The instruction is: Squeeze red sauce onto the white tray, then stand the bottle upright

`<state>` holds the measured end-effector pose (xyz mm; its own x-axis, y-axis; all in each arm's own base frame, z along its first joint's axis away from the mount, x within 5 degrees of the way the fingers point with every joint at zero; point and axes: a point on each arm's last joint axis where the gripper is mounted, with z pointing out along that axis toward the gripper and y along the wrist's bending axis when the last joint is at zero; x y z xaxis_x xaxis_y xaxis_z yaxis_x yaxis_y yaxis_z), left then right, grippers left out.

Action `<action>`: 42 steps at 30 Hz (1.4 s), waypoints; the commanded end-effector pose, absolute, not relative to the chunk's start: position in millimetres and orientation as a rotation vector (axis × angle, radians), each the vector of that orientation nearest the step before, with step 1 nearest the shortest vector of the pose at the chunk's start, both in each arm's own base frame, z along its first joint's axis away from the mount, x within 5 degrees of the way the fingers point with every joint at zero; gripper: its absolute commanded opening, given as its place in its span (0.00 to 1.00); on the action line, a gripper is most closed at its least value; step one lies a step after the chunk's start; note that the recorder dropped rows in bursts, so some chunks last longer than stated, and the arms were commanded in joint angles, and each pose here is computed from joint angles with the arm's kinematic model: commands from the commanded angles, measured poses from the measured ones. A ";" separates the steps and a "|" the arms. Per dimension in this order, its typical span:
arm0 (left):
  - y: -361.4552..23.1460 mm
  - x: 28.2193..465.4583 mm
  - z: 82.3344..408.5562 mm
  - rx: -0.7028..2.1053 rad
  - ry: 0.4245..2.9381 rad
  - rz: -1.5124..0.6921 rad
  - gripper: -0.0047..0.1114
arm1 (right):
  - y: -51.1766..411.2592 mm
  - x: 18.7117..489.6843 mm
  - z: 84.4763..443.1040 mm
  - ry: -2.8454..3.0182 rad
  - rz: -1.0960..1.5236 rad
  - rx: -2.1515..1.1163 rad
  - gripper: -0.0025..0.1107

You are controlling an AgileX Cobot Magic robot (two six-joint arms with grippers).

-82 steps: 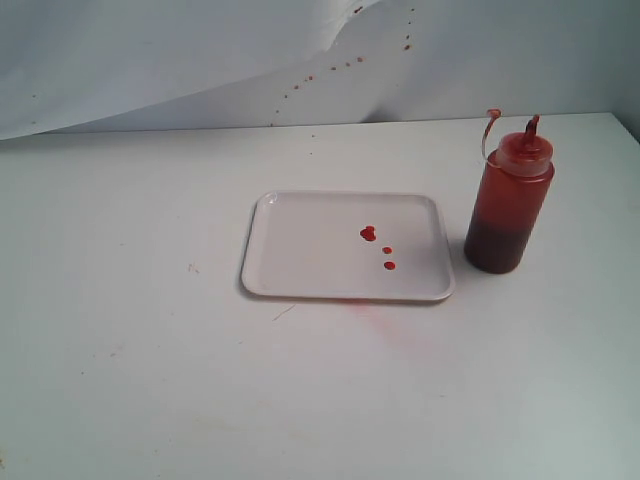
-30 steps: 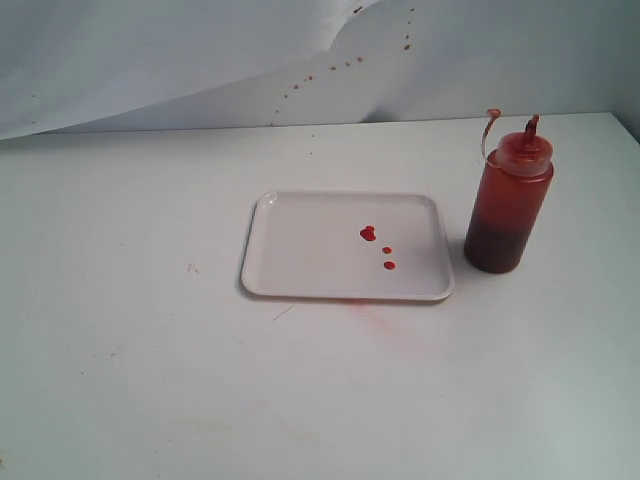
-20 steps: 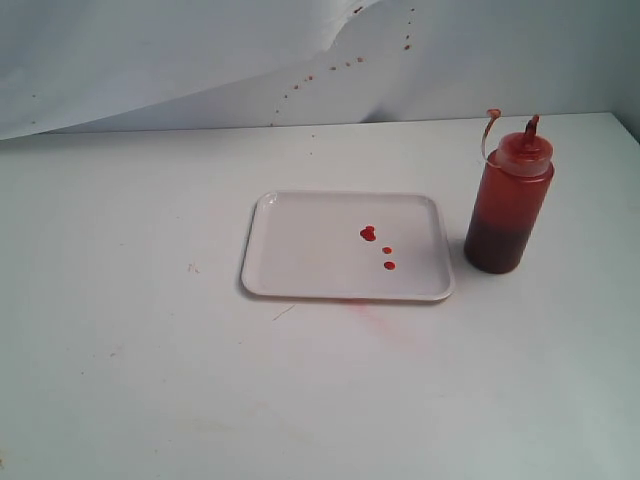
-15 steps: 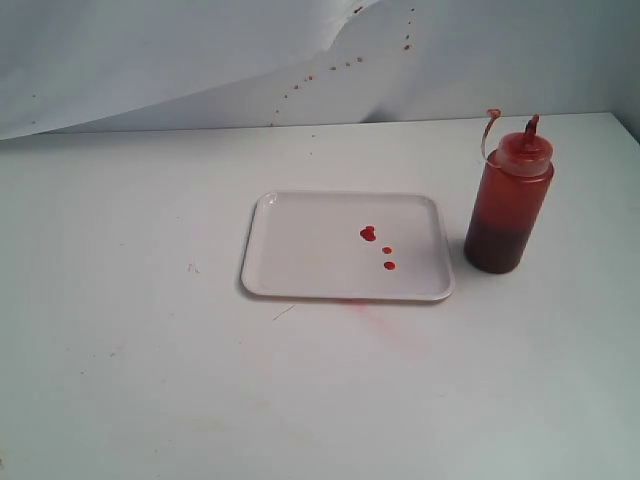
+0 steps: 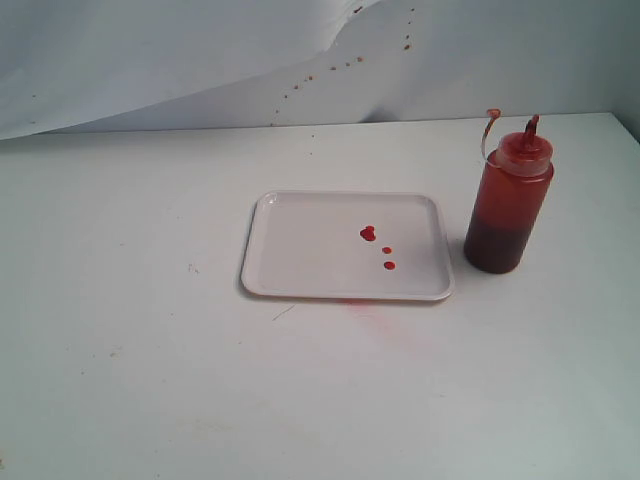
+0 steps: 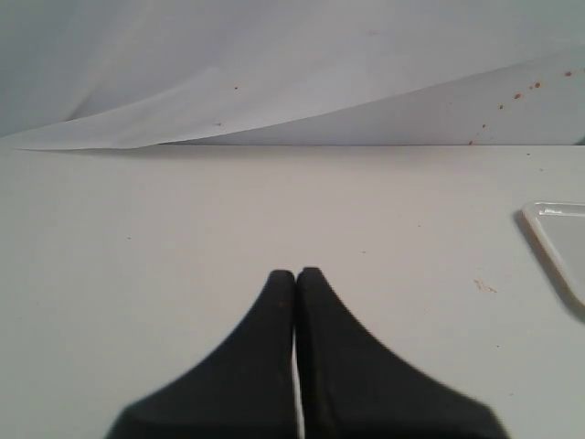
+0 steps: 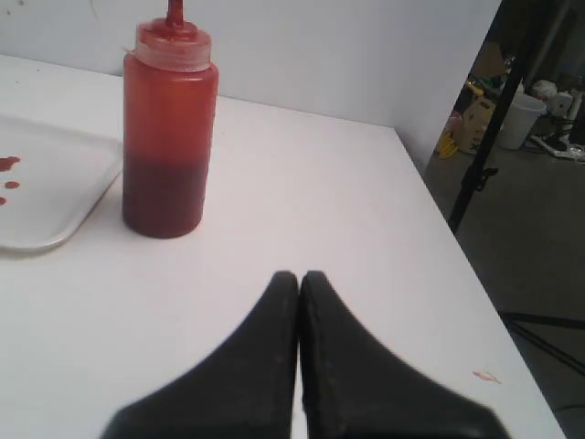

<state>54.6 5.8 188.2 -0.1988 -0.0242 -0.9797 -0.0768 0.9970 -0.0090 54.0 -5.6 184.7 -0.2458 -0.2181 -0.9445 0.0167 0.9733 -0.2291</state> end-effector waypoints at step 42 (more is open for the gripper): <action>5.5 54.5 187.5 -0.071 1.767 0.043 0.04 | -0.9 53.7 183.1 1.817 -0.034 -0.001 0.02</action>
<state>54.6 5.8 188.2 -0.1986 -0.0259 -0.9797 -0.0772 0.9970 -0.0107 54.0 -0.8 183.7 -0.2466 -0.0269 -0.9687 0.0117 0.9995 -0.0307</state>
